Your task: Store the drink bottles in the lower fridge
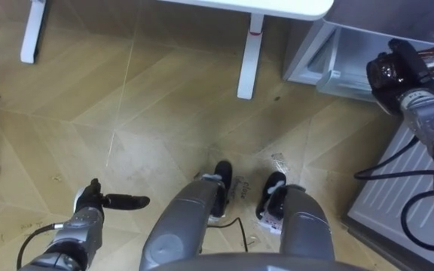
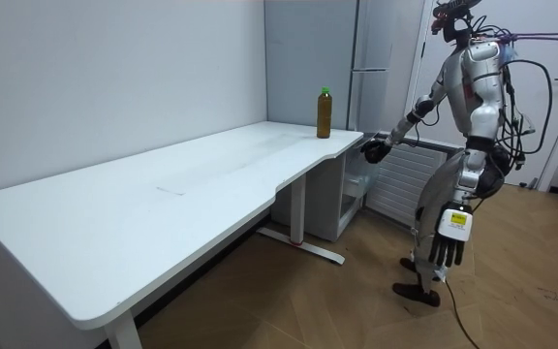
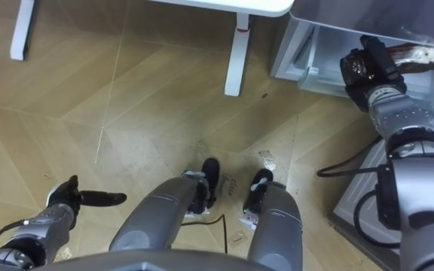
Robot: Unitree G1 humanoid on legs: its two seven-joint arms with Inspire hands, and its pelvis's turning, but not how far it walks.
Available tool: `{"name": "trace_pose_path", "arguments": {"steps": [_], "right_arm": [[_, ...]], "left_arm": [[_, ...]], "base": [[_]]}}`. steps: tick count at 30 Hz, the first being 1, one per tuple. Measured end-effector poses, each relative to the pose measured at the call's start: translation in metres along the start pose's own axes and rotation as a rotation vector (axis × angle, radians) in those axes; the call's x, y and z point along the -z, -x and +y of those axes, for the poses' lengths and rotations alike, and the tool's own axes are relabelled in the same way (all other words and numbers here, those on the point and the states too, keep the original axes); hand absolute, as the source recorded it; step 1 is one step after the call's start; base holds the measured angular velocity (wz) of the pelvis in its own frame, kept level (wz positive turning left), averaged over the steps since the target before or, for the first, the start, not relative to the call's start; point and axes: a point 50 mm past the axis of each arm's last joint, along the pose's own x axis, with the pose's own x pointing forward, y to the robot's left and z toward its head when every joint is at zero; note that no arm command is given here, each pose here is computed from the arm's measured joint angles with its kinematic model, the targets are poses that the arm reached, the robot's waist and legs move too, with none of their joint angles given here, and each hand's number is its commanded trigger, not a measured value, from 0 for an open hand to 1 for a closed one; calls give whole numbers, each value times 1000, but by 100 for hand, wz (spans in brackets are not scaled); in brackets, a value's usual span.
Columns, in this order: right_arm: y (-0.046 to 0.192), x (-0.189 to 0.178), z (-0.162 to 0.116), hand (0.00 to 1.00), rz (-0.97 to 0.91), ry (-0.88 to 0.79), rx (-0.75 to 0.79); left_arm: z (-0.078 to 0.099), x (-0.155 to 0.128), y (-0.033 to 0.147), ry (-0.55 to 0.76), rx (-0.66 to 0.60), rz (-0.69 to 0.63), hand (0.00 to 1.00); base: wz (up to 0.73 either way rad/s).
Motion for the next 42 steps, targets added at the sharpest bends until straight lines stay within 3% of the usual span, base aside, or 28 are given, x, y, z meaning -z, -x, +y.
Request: {"name": "trace_pose_path", "arguments": {"steps": [22, 23, 42], "right_arm": [[1, -4, -2, 100, -10, -31, 32], [1, -4, -2, 0, -10, -31, 33], [1, -4, -3, 0, -9, -54, 43]], "left_arm": [[0, 0, 0, -2, 6, 3, 0], [0, 0, 0, -2, 6, 3, 0], [-1, 1, 0, -21, 13, 6, 0]], "base": [[0], [0], [0]]}}
